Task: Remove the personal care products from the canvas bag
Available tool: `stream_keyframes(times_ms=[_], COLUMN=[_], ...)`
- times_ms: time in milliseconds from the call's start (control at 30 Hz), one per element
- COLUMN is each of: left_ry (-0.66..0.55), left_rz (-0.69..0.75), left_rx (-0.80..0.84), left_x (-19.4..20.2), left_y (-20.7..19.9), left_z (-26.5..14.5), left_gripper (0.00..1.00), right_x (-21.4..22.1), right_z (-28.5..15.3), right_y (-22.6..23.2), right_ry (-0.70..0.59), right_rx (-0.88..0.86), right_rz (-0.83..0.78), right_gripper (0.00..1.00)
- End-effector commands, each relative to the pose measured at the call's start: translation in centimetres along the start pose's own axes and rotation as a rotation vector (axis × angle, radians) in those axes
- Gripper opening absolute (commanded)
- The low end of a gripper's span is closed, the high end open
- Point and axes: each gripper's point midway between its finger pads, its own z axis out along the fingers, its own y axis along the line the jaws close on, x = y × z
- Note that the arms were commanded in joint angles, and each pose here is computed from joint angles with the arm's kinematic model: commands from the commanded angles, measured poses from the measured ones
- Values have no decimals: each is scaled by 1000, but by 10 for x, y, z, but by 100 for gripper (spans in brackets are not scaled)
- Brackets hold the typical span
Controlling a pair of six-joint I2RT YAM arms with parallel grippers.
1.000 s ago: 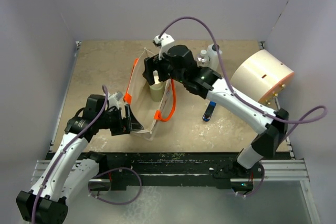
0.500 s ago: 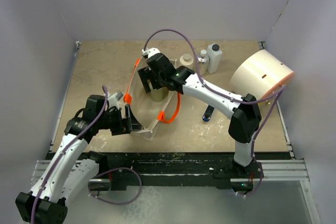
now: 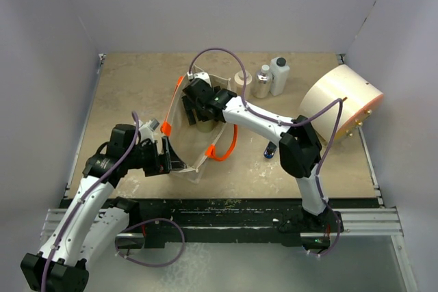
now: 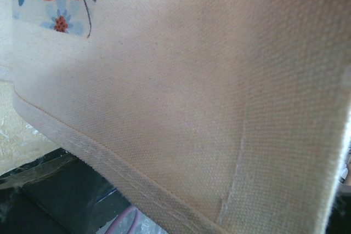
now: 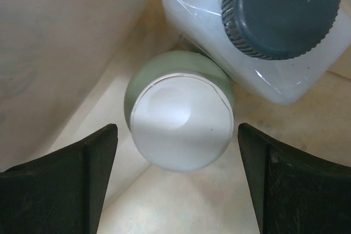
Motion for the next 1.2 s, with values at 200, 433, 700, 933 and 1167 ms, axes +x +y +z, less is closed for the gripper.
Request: stream_keyframes(times_ms=[200,433,700,933,1167], left_ry=[-6,-9,-17,-19,-23], left_rz=[45,42,37,33,29], left_rx=[41,39,34,32,29], left_x=[-1,-2,-4,-4,-6], left_y=[-5,-4,-3,-2,-1], left_z=[-3,-3,-4,-4,-4], left_gripper=[90,90,90,90,90], right_x=[-9,-6,-48,-102,-129], right_z=[22,40,-10,-106,-185], right_y=[-11,-11,-7,11,6], right_ry=[-16,-4,-134,-386,-558], right_rx=[3,17,-86,-392,-709], right_rz=[95,93,125,239,409], right_gripper=[91,83,29,8,3])
